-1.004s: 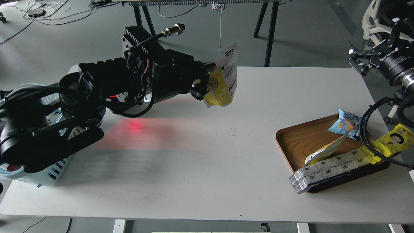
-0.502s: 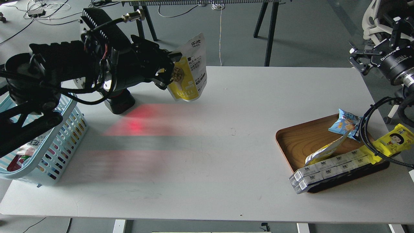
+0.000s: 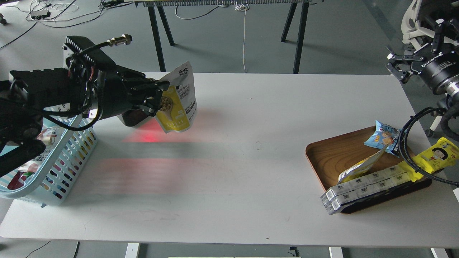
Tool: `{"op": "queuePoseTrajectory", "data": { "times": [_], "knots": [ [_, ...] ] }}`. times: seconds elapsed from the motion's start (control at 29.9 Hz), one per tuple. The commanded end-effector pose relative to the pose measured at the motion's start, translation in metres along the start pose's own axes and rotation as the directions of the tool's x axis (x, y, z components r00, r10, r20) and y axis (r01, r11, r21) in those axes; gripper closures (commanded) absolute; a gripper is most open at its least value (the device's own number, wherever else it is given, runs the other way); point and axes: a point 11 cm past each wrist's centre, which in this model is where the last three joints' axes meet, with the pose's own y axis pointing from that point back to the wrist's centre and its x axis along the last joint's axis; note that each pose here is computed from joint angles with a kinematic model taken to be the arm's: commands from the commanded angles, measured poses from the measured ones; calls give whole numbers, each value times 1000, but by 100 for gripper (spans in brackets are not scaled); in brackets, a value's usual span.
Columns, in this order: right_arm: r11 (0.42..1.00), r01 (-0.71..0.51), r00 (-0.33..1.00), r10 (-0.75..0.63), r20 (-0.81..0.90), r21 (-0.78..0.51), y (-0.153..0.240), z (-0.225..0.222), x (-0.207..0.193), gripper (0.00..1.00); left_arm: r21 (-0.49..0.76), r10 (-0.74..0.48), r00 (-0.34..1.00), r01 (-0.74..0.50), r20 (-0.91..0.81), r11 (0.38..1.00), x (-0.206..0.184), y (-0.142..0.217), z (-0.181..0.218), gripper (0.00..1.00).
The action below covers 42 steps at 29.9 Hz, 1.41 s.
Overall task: Scan snack and place in basket
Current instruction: 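Pass the held packet over the scanner's red light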
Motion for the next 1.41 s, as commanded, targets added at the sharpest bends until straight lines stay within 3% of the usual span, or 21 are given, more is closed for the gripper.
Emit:
{"op": "queuePoseTrajectory", "data": {
  "times": [0.0,0.97,1.14,1.37],
  "knots": [
    [1000,0,1000,0,0,-1,0,0,0,2,12,-20,1000,20,-8,1000,-8,3,-4,100],
    [1000,0,1000,0,0,-1,0,0,0,2,23,-20,1000,20,-12,1000,-9,6,-9,100],
    [1000,1,1000,-1,-2,-1,0,0,0,2,99,30,999,-28,-24,995,13,40,-41,100],
    [1000,7,1000,-7,-1,-1,-2,0,-3,2,128,142,990,-144,26,981,62,113,-75,100]
  ]
}}
